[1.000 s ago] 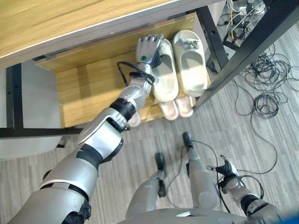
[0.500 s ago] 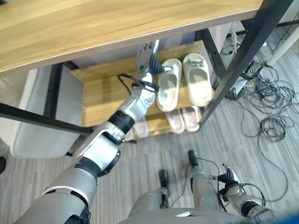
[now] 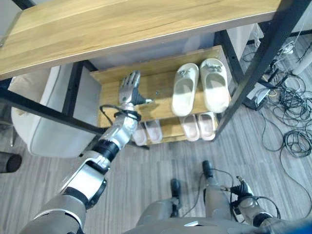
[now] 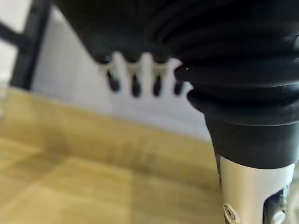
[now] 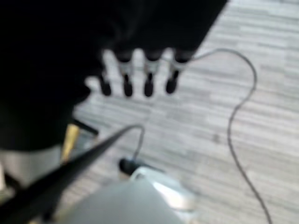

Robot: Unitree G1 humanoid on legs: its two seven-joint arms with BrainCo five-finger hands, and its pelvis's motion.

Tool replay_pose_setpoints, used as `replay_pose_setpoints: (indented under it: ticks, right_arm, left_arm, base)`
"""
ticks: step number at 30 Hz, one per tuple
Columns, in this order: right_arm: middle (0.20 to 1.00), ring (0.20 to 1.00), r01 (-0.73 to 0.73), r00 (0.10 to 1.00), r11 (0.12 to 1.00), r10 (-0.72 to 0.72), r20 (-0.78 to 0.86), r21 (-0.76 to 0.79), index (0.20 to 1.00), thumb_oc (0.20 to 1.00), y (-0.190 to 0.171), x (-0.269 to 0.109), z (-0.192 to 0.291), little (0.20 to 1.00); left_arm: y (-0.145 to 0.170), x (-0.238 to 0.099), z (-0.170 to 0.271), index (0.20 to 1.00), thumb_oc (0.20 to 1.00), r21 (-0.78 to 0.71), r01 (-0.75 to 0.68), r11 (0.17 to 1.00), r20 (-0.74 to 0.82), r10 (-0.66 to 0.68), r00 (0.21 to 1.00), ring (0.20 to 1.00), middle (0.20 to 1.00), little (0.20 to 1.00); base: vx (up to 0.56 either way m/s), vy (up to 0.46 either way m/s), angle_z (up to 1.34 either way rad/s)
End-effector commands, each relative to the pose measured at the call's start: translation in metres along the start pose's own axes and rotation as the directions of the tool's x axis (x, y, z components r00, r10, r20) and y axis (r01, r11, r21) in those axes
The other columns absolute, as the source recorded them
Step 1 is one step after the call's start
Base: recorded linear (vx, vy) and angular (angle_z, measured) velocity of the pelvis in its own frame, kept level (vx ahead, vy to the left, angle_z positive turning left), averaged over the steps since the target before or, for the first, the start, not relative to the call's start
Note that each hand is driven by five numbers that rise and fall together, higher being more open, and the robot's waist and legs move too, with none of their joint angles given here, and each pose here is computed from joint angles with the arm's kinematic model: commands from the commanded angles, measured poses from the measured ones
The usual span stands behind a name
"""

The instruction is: Arrange the slippers neatly on the shoe rack.

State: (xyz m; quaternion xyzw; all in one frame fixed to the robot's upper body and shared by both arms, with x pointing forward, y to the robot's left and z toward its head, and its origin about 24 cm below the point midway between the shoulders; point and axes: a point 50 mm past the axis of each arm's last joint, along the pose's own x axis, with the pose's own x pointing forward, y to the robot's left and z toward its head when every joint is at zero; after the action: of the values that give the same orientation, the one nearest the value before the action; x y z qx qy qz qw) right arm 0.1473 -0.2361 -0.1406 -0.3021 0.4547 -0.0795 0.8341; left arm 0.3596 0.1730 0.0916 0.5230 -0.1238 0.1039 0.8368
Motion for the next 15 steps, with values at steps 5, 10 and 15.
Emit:
replay_pose_setpoints:
  ticks: [5, 10, 15]
  right_arm:
    - [1.0, 1.0, -0.015, 1.0, 1.0, 0.015, -0.006, -0.016, 1.0, 1.0, 0.004, -0.002, -0.005, 1.0]
    - [1.0, 1.0, -0.015, 1.0, 1.0, 0.015, 0.011, -0.024, 1.0, 1.0, 0.004, -0.001, 0.001, 1.0]
    - [1.0, 1.0, -0.006, 1.0, 0.999, 0.006, 0.012, -0.034, 1.0, 1.0, 0.001, 0.0, 0.003, 1.0]
  left_arm:
    - [0.004, 0.013, 0.007, 1.0, 1.0, 0.016, -0.02, 1.0, 0.003, 0.02, 1.0, 1.0, 1.0, 1.0]
    - [-0.019, 0.004, 0.019, 1.0, 1.0, -0.063, 0.028, 0.998, -0.024, -0.029, 0.999, 1.0, 1.0, 1.0]
    - [-0.043, -0.011, 0.02, 1.0, 1.0, -0.123, 0.096, 0.988, -0.078, -0.106, 0.991, 1.0, 1.0, 1.0]
  base:
    - [-0.01, 0.006, -0.02]
    - [0.0, 0.007, -0.04]
    - [0.01, 0.005, -0.07]
